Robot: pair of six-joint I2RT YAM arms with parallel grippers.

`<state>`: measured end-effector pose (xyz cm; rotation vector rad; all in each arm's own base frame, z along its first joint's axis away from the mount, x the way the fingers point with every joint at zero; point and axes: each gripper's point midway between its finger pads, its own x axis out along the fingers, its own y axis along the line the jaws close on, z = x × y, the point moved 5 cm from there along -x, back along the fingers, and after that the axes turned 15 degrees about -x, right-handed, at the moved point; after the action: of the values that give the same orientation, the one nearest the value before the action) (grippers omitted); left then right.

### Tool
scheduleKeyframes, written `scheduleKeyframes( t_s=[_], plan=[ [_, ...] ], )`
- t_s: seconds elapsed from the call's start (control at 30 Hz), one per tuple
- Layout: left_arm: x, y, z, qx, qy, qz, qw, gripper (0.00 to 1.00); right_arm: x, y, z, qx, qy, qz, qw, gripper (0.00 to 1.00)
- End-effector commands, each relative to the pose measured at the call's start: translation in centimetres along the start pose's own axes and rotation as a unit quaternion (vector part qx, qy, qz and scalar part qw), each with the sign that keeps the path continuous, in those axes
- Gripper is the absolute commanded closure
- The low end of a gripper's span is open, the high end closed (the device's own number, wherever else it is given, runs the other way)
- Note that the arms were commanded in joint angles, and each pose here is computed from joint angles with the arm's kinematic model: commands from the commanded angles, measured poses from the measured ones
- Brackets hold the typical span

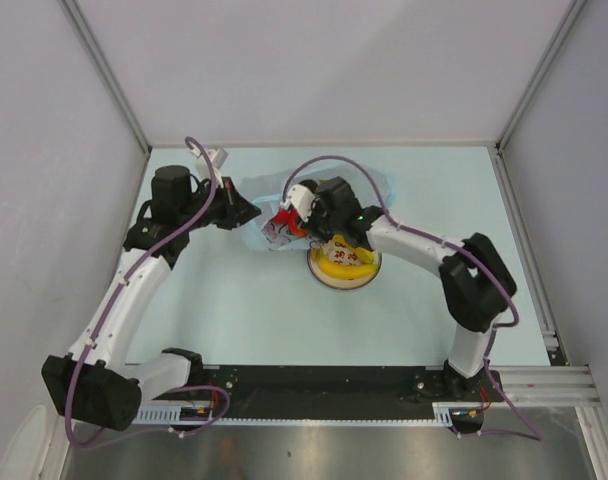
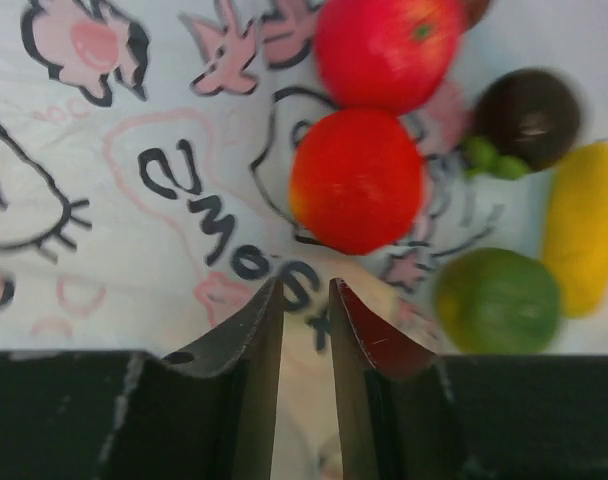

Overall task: Take the fake fruits out of the plastic bag
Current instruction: Take out the fake fruit from the plastic bag.

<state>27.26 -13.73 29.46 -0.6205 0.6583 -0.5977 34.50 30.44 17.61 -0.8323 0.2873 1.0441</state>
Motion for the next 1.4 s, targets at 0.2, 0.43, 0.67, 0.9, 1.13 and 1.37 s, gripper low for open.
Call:
scheduleKeyframes(
  t_s=[0.2,0.43,0.67,0.9,1.13,1.37],
  plan=[
    [-3.3,2.2,-2.2,0.006,-0.017,0.096,0.995,1.0,3.8,2.7,3.8,0.067,-0.037,-0.013,0.997,0.7],
    [-4.2,2.7,-3.3,-0.001,0.003,0.112,0.994,1.0,7.2,-2.2,3.0,0.109,-0.016,-0.074,0.991,0.37],
    [-4.4,2.5,-3.5,0.007,0.01,0.106,0.994,1.0,10.8,-2.3,1.1,0.124,0.034,-0.112,0.985,0.0],
    [-4.1,2.3,-3.0,0.012,0.001,0.096,0.995,1.0,11.4,-0.8,-0.8,0.128,0.073,-0.097,0.984,0.0],
    [-3.7,2.2,-2.9,0.012,-0.004,0.084,0.996,1.0,11.4,-1.4,-1.3,0.079,0.066,-0.08,0.991,0.35],
    [-3.0,1.9,-2.4,0.011,-0.02,0.06,0.998,1.0,6.1,-4.5,5.2,0.074,-0.007,-0.042,0.996,0.69]
  ],
)
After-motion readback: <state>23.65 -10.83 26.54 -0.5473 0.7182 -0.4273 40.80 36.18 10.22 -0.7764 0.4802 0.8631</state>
